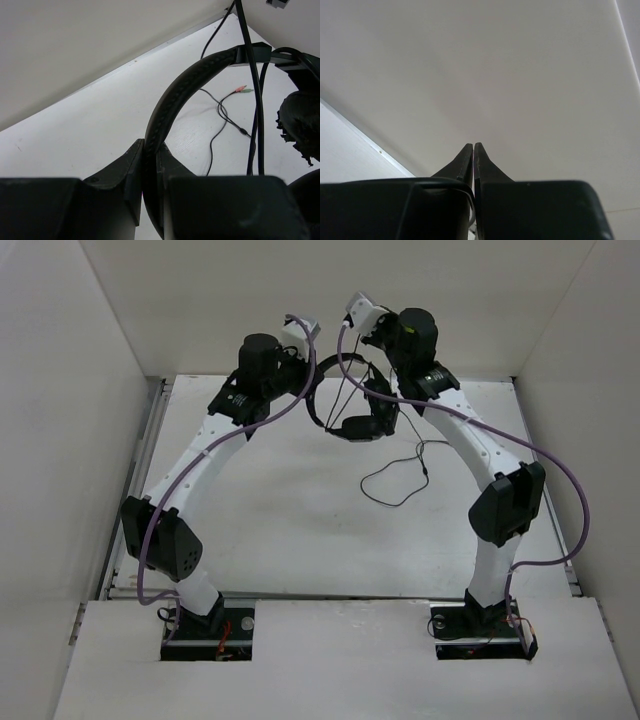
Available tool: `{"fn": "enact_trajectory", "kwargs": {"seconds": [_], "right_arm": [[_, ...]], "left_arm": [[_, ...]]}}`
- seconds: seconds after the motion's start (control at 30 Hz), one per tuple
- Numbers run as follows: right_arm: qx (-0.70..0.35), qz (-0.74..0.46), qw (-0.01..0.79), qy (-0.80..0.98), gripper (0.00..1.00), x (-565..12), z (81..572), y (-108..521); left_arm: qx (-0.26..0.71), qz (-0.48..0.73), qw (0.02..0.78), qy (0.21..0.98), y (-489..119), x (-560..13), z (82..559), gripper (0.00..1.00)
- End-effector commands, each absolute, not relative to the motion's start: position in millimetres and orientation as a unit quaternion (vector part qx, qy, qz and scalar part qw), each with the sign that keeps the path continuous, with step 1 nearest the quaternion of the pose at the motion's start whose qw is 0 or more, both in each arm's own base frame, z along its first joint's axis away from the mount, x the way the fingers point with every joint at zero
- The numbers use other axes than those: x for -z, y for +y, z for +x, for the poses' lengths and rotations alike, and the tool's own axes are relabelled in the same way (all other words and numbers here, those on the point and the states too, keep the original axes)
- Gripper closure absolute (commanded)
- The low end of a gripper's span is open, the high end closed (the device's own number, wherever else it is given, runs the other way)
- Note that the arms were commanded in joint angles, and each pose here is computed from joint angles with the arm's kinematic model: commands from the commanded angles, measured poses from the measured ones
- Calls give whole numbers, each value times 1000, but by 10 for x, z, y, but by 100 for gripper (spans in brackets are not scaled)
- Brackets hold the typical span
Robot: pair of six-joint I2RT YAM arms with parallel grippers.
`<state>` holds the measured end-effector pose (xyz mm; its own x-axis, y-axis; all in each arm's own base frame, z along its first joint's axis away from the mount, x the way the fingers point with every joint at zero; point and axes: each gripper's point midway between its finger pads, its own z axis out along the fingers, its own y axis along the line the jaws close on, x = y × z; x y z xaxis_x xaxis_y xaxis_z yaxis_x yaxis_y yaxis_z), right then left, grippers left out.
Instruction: Wrap the headphones
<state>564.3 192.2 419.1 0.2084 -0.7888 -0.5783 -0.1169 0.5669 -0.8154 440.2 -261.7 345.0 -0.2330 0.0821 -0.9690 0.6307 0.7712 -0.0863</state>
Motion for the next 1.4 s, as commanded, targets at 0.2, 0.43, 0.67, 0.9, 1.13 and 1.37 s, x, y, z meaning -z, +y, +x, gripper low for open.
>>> {"fn": "enact_trajectory", "kwargs": {"seconds": [0.2,0.43,0.67,0.9,1.13,1.37], "right_arm": [[226,-336,715,570,94,-4612,5593,1753],[221,-329,715,576,97,-4581,5608,1717],[212,-324,712,586,97,-4494,5649,1686],[80,-291,701,646,93,-4146,5689,1728],[-177,-237,662,688,83,-3854,5609,2110],[-450,-196,552,674,82,-3694,5169,2679]], "left_arm": [[270,222,609,711,-2541,-3937,4338,100],[265,219,615,710,-2514,-3979,4374,100],[267,210,623,704,-2468,-4088,4401,100],[282,203,647,679,-2445,-4477,4338,100],[317,215,657,650,-2581,-4898,4183,100],[359,197,669,621,-2684,-5361,4087,100]]}}
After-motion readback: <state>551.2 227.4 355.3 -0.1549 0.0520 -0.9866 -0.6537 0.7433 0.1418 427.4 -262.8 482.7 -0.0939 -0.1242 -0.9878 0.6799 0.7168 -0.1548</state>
